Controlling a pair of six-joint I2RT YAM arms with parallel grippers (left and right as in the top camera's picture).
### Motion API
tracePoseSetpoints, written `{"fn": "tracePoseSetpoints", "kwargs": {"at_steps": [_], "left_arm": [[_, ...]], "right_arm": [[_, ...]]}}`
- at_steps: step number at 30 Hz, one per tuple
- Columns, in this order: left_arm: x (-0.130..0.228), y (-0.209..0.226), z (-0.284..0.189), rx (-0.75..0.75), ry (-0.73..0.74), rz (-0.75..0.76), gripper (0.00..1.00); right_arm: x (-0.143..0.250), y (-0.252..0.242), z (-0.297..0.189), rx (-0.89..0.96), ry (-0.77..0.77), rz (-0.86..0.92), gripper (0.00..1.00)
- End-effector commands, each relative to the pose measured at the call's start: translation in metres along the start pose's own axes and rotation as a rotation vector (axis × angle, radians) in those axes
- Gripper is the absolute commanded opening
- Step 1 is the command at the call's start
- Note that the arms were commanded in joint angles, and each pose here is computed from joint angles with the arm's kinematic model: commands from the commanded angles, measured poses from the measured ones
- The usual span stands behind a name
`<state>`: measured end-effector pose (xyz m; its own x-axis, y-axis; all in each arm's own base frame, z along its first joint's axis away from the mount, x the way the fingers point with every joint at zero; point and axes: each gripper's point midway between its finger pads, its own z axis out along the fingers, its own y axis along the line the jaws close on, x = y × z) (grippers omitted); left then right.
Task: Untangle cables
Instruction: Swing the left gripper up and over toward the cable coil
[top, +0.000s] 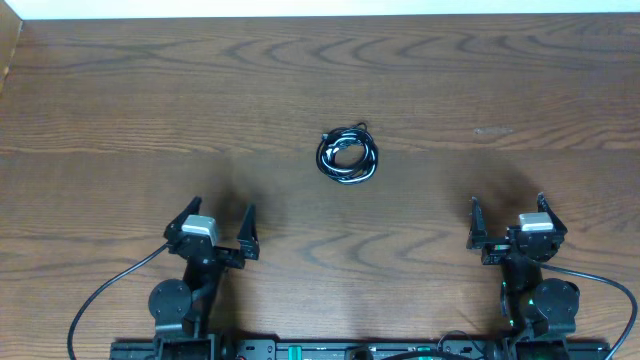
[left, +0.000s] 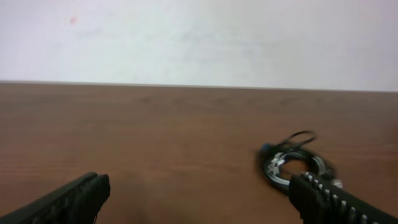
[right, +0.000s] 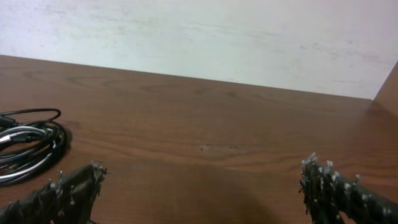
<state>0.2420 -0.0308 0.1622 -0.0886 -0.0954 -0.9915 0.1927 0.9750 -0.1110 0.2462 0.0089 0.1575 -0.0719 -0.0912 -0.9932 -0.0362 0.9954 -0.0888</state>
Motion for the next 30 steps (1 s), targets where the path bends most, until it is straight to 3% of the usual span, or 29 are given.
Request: {"fn": "tracePoseSetpoints", "kwargs": {"at_steps": [1,6,10,13,22,26,30], "left_arm": [[-0.018,-0.022,-0.002,0.132,-0.086,-0.021,0.98],[-0.090,-0.034,-0.021,0.200,-0.373,-0.095,0.98],[-0.139,-0.045,-0.049,0.242,-0.595,-0.024,0.98],[-0.163,-0.052,-0.065,0.257,-0.675,0.005,0.98],[-0.223,-0.056,-0.077,0.237,-0.731,0.018,0.98],[-0.251,-0.064,-0.057,0.288,-0.652,0.023,0.98],[-0.266,-0.087,-0.025,0.445,-0.503,0.047,0.98]], "right_arm": [[0.001,0.001,0.000,-0.004,0.000,0.004,0.99],[0.001,0.001,0.000,-0.004,0.001,0.004,0.99],[0.001,0.001,0.000,-0.004,0.001,0.004,0.99],[0.001,0.001,0.000,-0.004,0.000,0.004,0.99],[0.001,0.001,0.000,-0.004,0.000,0.004,0.99],[0.001,0.001,0.000,-0.004,0.001,0.004,0.99],[0.001,0.001,0.000,-0.004,0.000,0.004,0.99]]}}
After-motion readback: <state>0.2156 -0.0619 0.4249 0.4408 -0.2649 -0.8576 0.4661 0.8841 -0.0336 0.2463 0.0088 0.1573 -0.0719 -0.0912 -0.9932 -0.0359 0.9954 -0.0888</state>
